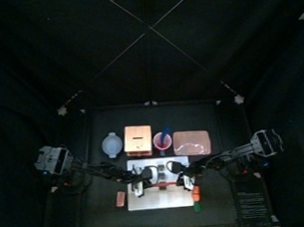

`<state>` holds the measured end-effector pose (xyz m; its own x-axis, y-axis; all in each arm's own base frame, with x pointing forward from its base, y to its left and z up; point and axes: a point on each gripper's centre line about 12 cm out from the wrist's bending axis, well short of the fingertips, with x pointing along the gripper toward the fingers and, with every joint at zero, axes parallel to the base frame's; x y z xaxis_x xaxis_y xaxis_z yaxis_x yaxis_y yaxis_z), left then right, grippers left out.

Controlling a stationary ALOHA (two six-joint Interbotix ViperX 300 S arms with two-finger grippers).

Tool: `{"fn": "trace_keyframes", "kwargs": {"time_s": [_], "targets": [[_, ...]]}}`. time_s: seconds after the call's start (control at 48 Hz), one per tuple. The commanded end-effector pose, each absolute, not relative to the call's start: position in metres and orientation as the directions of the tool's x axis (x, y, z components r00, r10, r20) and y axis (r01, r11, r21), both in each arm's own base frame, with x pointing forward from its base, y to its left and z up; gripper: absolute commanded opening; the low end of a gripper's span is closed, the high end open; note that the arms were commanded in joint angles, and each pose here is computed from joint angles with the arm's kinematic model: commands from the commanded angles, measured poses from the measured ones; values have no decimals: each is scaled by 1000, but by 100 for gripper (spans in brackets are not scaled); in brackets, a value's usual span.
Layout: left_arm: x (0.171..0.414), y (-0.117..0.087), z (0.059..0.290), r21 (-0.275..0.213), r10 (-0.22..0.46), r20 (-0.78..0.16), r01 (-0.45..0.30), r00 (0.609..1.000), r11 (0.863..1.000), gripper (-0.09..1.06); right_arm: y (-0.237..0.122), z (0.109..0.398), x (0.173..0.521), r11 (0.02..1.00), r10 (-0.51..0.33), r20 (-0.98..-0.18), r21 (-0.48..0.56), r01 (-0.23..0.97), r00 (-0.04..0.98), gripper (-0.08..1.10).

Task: Place sushi on board then cut the sushi with the knife then place the pieces on the plate
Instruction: Cut the sushi into 4 pieces

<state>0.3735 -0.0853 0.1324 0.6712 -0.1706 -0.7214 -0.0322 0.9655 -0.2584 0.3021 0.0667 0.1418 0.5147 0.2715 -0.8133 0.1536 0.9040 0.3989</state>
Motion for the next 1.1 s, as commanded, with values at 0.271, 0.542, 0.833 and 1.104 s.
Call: {"fn": "trace_keyframes", "kwargs": {"time_s": [0.271,0.542,0.833,1.104], "targets": [[372,-90,127,-250,-173,-724,-19,667,968,44,69,135,294,906,277,-829,394,156,486,30],[373,-89,125,-240,-170,-724,-13,669,971,44,67,135,295,907,272,-827,391,157,492,30],[375,-89,134,-226,-172,-707,10,686,974,44,67,143,296,908,272,-815,393,143,512,30],[375,-89,140,-229,-174,-696,15,697,973,44,67,147,295,907,273,-806,397,137,525,30]]}}
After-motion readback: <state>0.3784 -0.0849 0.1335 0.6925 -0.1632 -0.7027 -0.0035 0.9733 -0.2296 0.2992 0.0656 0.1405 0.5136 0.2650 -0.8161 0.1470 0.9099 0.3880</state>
